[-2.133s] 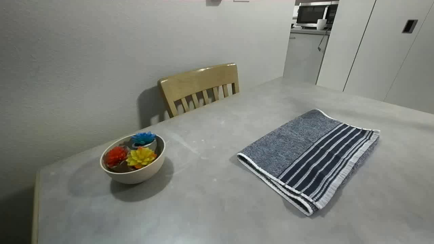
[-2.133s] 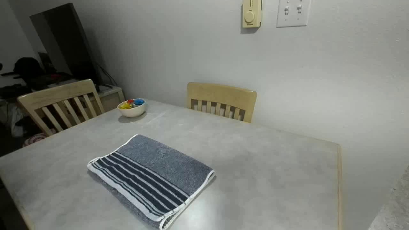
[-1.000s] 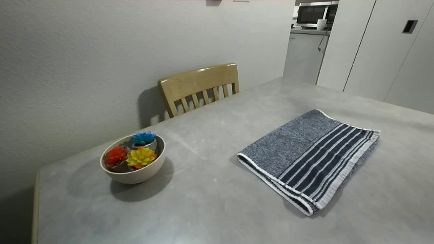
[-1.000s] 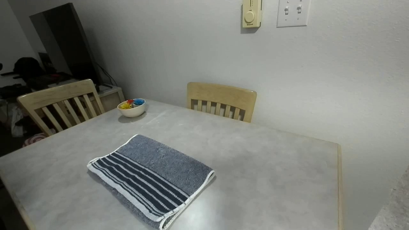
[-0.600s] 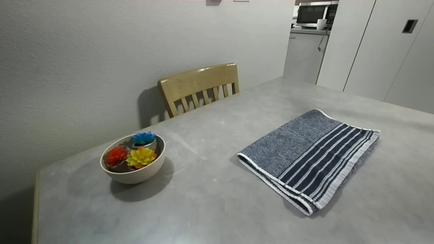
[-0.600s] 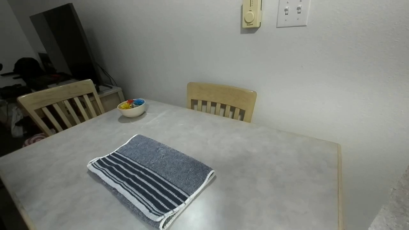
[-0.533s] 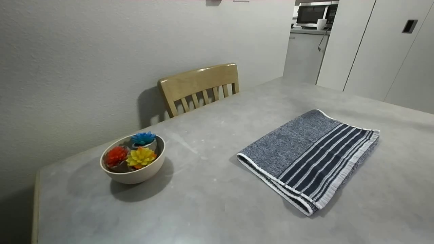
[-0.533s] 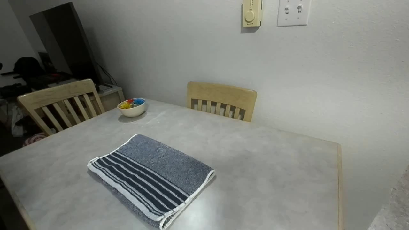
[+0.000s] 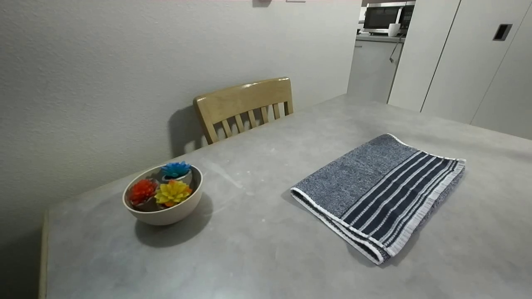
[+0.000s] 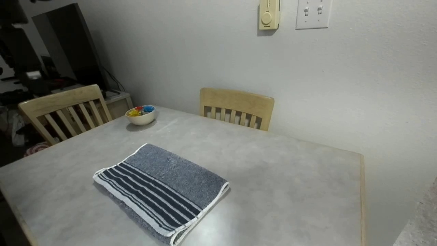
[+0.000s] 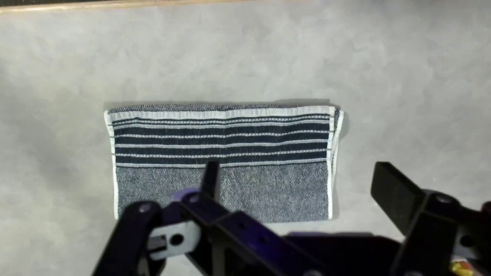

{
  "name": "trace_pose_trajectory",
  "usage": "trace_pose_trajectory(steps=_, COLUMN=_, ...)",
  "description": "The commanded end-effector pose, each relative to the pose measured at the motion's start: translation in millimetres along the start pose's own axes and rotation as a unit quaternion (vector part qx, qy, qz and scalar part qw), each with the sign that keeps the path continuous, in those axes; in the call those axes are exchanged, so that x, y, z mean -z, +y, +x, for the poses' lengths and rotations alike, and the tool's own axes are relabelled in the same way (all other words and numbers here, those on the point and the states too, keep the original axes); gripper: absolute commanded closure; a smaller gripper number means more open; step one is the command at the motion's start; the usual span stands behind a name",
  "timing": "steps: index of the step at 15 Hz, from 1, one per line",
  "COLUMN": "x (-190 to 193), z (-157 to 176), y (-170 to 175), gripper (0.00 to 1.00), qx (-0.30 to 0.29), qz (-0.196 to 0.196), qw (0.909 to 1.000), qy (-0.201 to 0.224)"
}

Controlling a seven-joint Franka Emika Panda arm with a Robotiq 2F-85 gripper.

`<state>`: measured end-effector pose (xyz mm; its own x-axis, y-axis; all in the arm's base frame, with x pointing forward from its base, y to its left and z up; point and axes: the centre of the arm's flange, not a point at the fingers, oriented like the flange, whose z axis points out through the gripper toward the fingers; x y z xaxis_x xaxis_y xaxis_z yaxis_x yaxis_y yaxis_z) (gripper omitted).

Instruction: Fold the towel

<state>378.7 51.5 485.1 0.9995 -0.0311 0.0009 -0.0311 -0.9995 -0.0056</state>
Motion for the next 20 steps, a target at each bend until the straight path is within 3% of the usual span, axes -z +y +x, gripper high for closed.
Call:
trace_pose_trajectory(steps=1, x=-63.6, z=36.2, y=-18.2, gripper=0.0, qx=0.029, qz=-0.009, qw=0.9982, qy=-0.051)
trace_pose_trajectory(steps=2, x=-70.5, z=38.2, y=-20.0, gripper=0.0, qx=0.04, qz=-0.014, qw=0.9955, qy=-0.084)
trace_pose_trajectory(steps=3, x=-51.1, z=16.9, y=-13.9, gripper=0.0, qx=0.02, qz=-0.007, qw=0.9987, qy=-0.047)
trace_pose_trajectory(steps=5, x=-74.8, z=24.5, y=-19.3, gripper=0.0, qx=0.029, qz=-0.01, qw=0.9966, qy=-0.077)
trace_pose_trajectory(steps=9, x=-83.9, z=42.8, y=-21.5, gripper=0.0, qx=0.02, qz=0.007, qw=0.9967, qy=-0.079)
trace_pose_trajectory(steps=15, x=-165.4, z=81.2, y=-32.3, gripper=0.0, qx=0.07, qz=-0.014, qw=0.994, qy=-0.083)
trace_pose_trajectory(steps=18, x=-203.7, z=97.0, y=-38.9, gripper=0.0, qx=0.09, qz=-0.028, qw=0.9878, qy=-0.124)
trace_pose_trajectory(steps=19, x=-184.8, z=70.7, y=-34.2, gripper=0.0, qx=0.075, qz=-0.021, qw=0.9919, qy=-0.101)
trace_pose_trajectory(steps=20, x=-197.6, z=75.3, y=-35.9, gripper=0.0, qx=0.078, qz=-0.023, qw=0.9903, qy=-0.113)
